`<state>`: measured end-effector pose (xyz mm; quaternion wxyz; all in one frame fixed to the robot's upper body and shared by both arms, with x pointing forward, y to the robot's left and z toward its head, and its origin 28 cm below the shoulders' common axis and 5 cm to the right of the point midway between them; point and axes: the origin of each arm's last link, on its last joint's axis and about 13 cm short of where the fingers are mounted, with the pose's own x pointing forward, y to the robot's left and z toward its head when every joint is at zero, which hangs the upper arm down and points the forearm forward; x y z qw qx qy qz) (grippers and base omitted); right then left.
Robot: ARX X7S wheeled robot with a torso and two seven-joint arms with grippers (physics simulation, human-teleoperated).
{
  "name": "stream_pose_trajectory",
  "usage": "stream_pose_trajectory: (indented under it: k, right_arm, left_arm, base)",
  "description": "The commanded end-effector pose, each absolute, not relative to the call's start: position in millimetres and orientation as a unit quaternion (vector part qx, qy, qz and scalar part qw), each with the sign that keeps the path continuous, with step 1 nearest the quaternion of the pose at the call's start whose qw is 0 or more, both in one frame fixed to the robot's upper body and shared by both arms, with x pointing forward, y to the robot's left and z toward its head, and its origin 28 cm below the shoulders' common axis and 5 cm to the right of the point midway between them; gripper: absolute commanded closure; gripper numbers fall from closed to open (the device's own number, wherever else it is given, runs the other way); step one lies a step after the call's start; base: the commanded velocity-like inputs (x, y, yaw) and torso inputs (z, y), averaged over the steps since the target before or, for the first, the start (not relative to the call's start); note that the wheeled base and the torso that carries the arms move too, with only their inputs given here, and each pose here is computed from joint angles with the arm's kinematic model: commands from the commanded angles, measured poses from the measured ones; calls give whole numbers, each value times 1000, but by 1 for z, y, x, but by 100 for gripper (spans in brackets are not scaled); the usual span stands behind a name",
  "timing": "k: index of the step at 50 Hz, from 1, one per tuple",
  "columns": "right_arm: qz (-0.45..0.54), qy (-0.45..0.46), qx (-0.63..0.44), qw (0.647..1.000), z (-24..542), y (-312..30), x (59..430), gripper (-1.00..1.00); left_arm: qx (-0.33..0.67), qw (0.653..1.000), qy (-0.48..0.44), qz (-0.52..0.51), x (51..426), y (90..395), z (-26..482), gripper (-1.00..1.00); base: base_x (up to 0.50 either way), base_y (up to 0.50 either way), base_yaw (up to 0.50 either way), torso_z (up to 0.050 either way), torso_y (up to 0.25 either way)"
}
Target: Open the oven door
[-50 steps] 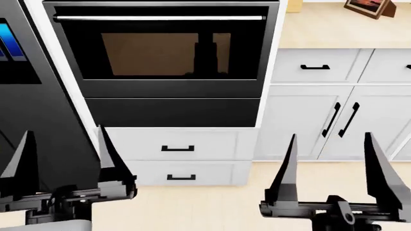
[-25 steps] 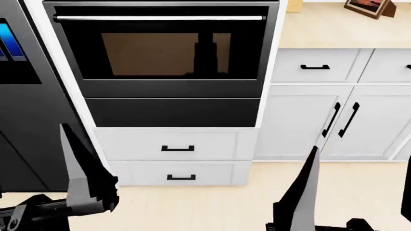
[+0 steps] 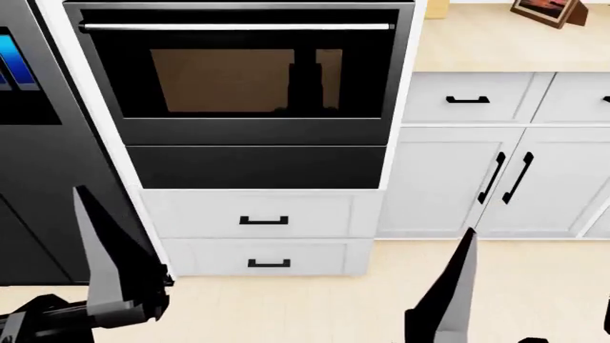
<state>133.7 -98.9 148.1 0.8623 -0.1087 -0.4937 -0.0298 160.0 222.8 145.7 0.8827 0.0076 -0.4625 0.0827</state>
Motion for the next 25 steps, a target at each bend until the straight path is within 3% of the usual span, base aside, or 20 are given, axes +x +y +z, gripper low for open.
stream_pose_trajectory:
  k: [1,25]
  right_arm:
    - [-26,-489,-108,865,147,-99,137,-100]
    - [-24,-487,-122,864,145,-99,139,-100]
  left_arm:
    - [8,882,-464,83,159,223,146,-100]
    - [4,880,-468,85,158,224,146,-100]
  base:
    - [0,0,0,0,0]
    - [0,0,0,0,0]
